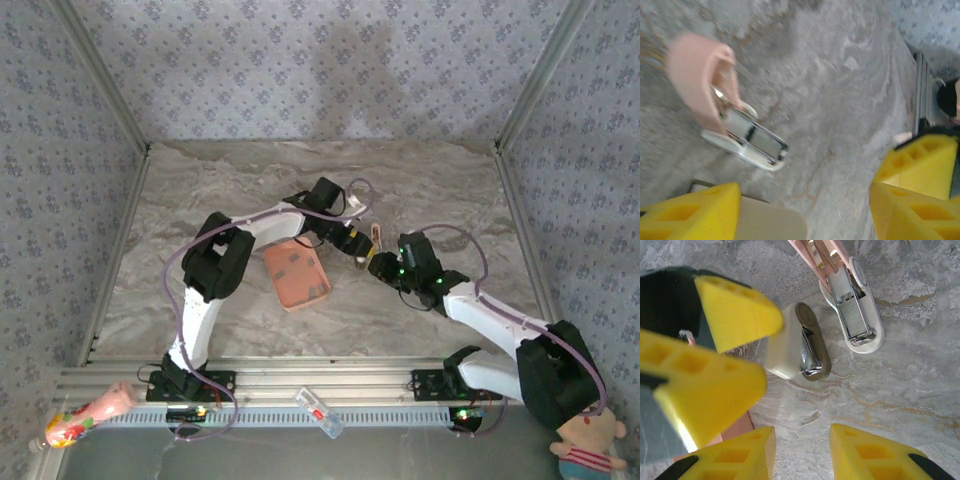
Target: Load the staples into the stapler
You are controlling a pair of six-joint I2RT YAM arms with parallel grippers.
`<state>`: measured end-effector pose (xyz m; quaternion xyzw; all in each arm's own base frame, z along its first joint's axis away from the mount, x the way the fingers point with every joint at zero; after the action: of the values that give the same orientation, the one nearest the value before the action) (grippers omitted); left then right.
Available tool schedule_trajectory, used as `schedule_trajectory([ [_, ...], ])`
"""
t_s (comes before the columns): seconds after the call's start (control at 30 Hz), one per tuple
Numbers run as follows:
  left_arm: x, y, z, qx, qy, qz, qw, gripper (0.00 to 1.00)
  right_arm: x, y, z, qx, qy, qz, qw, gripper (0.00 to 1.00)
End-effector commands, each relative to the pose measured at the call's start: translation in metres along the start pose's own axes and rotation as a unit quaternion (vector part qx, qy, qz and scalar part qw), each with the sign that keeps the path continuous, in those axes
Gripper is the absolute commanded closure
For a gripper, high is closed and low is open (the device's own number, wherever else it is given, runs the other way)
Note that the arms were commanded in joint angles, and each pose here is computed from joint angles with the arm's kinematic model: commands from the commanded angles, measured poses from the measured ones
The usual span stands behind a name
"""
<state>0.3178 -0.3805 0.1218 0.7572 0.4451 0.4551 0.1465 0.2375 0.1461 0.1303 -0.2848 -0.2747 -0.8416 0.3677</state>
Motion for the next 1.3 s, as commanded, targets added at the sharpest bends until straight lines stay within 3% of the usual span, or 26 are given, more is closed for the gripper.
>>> schedule_trajectory([
  [0.0,0.012,-0.005,-0.032,-0.032,-0.028,0.010,0.999,0.34,0.003,-0.002,-0.004,0.004,-0.009,0.008,1.000,0.65],
  [0.37,0.078,-0.002,-0.041,0.013,0.088,-0.100,0.991,0.29,-0.001,0.004,0.010,0.030,-0.004,0.018,0.999,0.63],
  [0.63,0.101,-0.037,-0.049,0.044,0.126,-0.110,0.985,0.27,-0.005,0.002,0.001,0.015,-0.007,0.012,1.000,0.62],
  [0.87,0.122,-0.048,-0.050,0.067,0.152,-0.147,0.975,0.27,-0.011,0.009,0.012,0.025,-0.002,0.024,0.999,0.60],
  [1.0,0.128,-0.052,-0.040,0.080,0.184,-0.139,0.970,0.27,-0.016,0.013,0.020,0.036,0.006,0.033,0.999,0.59],
  [1.17,0.148,-0.059,-0.032,0.093,0.276,-0.151,0.945,0.25,-0.024,0.024,0.021,0.023,0.004,0.038,0.999,0.59],
  [1.27,0.156,-0.069,-0.026,0.118,0.288,-0.182,0.933,0.24,-0.028,0.033,0.028,0.015,0.016,0.029,0.999,0.59],
])
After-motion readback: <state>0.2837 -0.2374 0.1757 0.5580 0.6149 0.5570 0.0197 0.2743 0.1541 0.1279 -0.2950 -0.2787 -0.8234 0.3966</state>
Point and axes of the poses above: each hand's point on the last joint's axis, 136 mm out from that joint toward the fingers, its own x axis back along the fingers, its own z axis along the line the jaws close on, y = z × x, the point moved 6 cm from there along x, back along the fingers, and after that the axes turned 11 degrees about -x, right-handed, at the moved point
